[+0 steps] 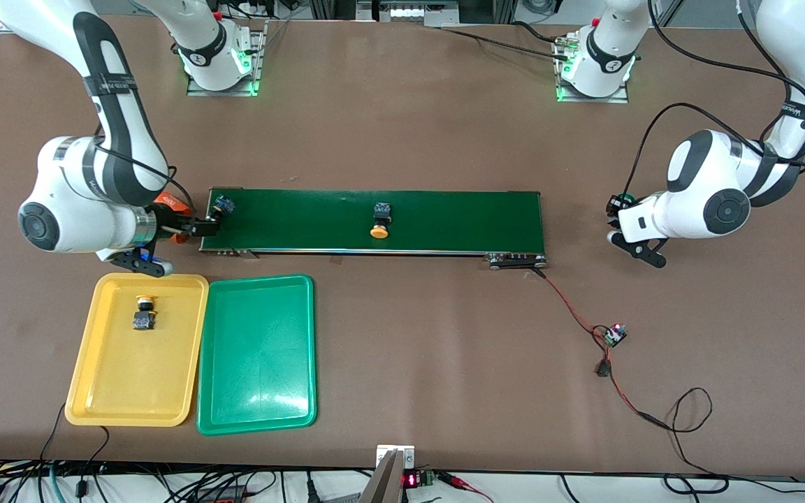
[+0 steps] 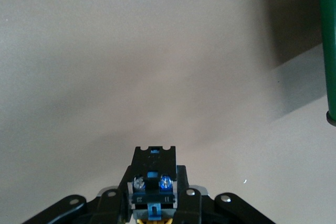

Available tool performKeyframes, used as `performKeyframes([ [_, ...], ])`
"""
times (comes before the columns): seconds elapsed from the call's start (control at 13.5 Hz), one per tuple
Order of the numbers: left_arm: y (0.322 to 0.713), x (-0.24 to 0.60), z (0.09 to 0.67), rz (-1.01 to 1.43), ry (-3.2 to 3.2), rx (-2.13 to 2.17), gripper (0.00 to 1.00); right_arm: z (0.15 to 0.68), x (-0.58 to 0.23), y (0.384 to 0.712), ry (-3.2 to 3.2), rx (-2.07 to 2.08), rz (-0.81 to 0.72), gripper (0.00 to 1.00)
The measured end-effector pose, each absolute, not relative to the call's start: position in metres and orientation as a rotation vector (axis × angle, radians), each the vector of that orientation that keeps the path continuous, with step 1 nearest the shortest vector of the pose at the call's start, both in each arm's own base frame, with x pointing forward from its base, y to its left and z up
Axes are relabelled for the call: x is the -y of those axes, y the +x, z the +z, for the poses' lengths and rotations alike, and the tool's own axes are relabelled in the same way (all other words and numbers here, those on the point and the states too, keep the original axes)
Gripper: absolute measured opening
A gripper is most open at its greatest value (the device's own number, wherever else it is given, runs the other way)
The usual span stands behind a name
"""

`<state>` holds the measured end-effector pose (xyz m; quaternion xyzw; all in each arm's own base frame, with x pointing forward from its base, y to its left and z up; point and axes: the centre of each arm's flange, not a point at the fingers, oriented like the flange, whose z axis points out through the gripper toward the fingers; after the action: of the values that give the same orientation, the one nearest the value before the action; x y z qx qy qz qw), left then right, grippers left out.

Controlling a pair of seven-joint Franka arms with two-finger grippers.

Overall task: Sort buttons by color to trays
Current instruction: 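Grasp the green-capped button at the conveyor start with the right gripper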

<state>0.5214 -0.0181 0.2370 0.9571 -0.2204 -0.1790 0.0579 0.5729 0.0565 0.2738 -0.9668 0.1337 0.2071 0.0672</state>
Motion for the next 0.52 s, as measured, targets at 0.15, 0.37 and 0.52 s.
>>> performKeyframes([
  [0.15, 0.521, 0.012, 0.236, -0.539, 2.902, 0.653, 0.33, 0.262, -0.058, 0.572, -2.919, -0.406, 0.625, 0.99],
  [0.37, 0.517, 0.007, 0.232, -0.546, 2.898, 0.64, 0.33, 0.25, -0.054, 0.572, -2.921, -0.387, 0.638, 0.99],
  [0.52, 0.513, 0.009, 0.228, -0.548, 2.895, 0.644, 0.33, 0.243, -0.044, 0.572, -2.915, -0.366, 0.646, 0.99],
])
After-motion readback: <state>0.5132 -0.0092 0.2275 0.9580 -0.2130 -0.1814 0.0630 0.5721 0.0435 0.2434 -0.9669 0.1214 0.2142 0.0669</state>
